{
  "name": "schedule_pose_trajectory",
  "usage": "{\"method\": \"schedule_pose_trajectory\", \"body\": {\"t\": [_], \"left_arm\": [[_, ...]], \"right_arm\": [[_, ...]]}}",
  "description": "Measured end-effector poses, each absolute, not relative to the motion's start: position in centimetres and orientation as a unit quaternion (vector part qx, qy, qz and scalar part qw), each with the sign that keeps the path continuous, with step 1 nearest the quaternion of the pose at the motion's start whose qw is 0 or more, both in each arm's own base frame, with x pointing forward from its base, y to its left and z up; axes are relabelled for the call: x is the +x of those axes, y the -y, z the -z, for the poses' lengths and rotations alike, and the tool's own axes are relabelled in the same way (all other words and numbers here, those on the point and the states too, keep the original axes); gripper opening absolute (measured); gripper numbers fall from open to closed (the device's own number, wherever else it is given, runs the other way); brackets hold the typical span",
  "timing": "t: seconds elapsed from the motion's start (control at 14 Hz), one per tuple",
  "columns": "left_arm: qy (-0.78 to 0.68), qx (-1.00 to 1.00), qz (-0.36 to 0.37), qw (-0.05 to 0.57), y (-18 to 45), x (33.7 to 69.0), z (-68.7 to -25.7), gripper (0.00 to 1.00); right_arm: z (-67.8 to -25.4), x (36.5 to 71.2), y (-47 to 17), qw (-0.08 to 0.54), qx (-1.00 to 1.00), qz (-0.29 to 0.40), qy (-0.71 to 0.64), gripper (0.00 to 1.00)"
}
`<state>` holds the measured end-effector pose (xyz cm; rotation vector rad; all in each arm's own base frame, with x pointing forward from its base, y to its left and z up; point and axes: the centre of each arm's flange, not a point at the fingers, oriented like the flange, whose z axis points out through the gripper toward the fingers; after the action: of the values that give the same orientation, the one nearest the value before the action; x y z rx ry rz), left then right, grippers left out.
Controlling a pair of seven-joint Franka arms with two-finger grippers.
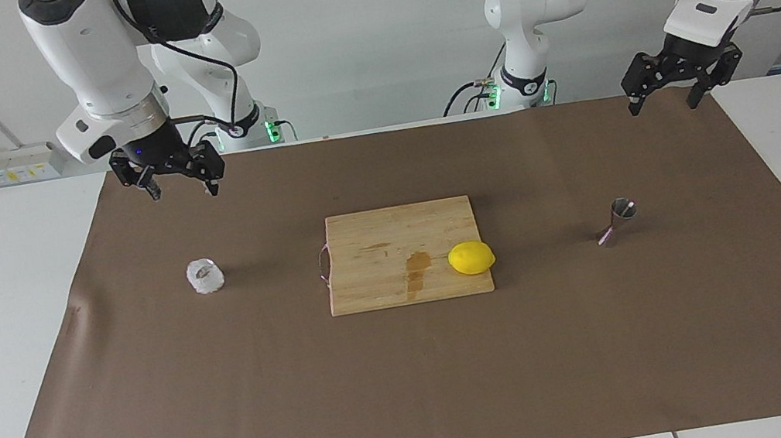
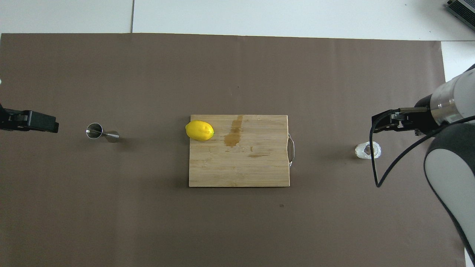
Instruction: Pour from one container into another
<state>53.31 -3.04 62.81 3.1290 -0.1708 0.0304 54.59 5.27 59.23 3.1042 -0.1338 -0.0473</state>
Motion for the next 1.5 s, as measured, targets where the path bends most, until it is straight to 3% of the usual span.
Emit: {"method": "schedule_pose_trajectory", "body": {"t": [1.5], "left_arm": [[0.054, 0.998, -0.009, 0.004, 2.92, 53.3, -62.8, 1.0]], "right_arm": [[-59.23, 54.59, -5.27, 0.017, 0.999, 0.015, 0.043, 1.0]]}}
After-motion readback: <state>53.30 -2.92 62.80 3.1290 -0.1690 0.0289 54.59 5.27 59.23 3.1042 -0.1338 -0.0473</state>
